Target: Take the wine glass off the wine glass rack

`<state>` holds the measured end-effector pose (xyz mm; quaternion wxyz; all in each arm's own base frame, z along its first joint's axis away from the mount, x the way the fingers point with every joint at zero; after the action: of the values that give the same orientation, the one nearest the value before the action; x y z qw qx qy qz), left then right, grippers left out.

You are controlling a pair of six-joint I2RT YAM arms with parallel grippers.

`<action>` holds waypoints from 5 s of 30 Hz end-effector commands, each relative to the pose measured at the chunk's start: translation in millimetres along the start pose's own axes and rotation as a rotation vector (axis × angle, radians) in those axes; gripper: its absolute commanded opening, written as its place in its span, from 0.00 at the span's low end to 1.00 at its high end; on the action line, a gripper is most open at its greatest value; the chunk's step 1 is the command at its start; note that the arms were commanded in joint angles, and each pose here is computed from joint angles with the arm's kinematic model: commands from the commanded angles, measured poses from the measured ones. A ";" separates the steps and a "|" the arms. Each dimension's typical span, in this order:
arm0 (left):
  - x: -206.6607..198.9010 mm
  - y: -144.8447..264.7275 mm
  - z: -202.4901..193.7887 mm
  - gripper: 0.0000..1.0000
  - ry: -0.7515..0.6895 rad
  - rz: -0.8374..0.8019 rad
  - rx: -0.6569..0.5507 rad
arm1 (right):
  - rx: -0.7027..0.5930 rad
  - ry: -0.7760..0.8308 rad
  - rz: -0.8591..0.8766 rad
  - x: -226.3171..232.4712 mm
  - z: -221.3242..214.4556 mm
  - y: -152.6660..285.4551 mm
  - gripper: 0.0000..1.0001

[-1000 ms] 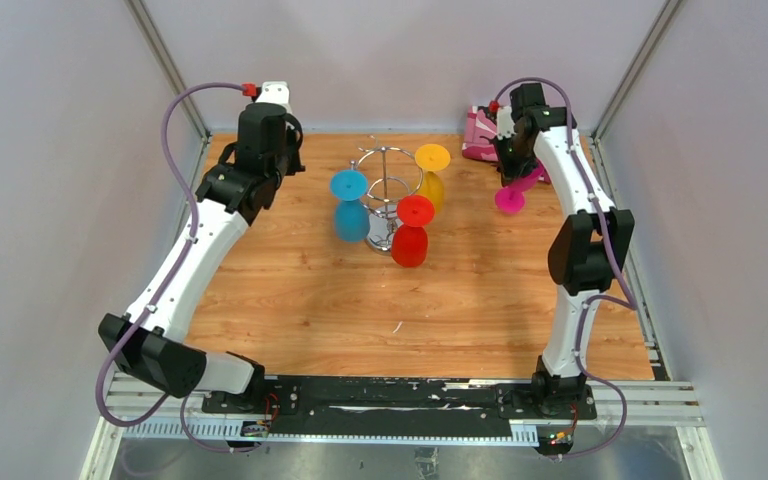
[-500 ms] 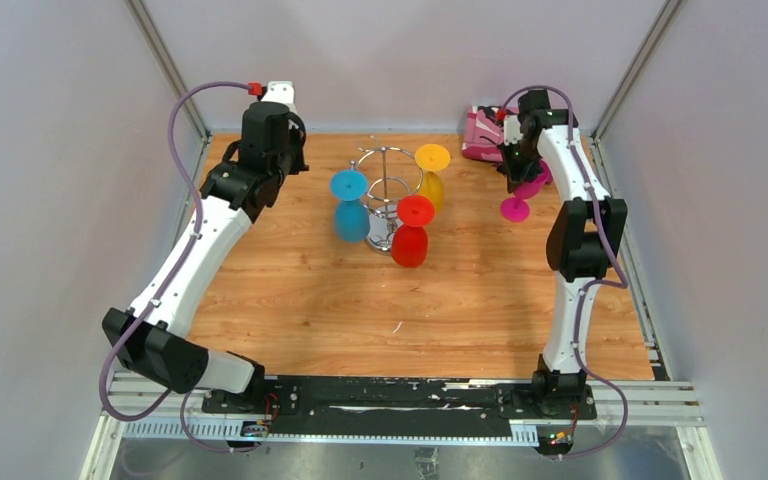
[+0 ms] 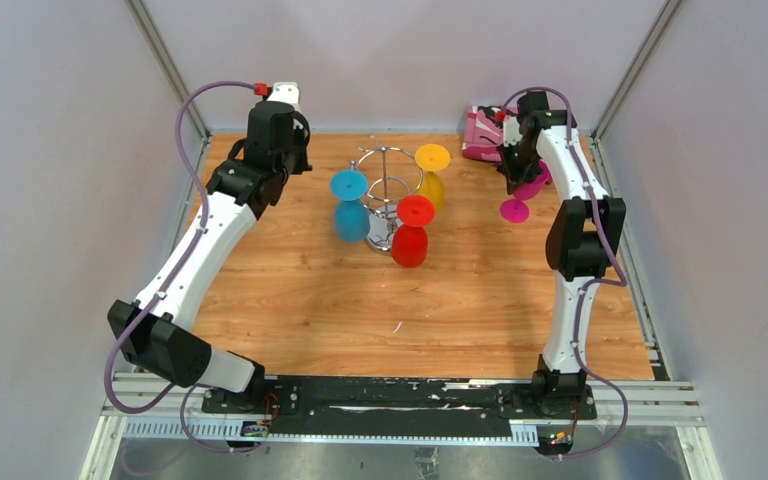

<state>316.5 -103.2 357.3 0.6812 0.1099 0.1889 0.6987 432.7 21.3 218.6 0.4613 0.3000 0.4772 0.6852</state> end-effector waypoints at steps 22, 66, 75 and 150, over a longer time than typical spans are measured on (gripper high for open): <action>-5.9 -8.7 0.5 0.00 0.007 -0.011 0.004 | -0.215 0.009 -0.118 17.1 6.9 108.4 0.50; 6.1 16.7 -34.9 0.50 0.604 -0.878 0.126 | -0.858 0.010 0.049 91.1 -15.6 196.9 0.59; 13.6 0.3 -54.6 0.49 0.594 -0.792 0.139 | -0.887 0.022 0.062 93.2 -17.9 201.0 0.60; 9.4 36.0 -56.7 0.22 0.717 -0.917 0.223 | -0.903 0.006 0.110 94.9 -11.1 184.3 0.55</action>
<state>270.5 -101.2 299.2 0.7537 -0.1373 0.5469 0.3377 320.9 75.0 387.5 0.5224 0.0878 0.1188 0.8398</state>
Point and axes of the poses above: each gripper's point midway between its finger pads, its own y axis back along the fingers, its own x axis along the line the jaws close on, z = x × y, the point moved 10 cm from there along y, back along the fingers, and after that the axes turned 6 degrees about y, right-handed, at the moved point
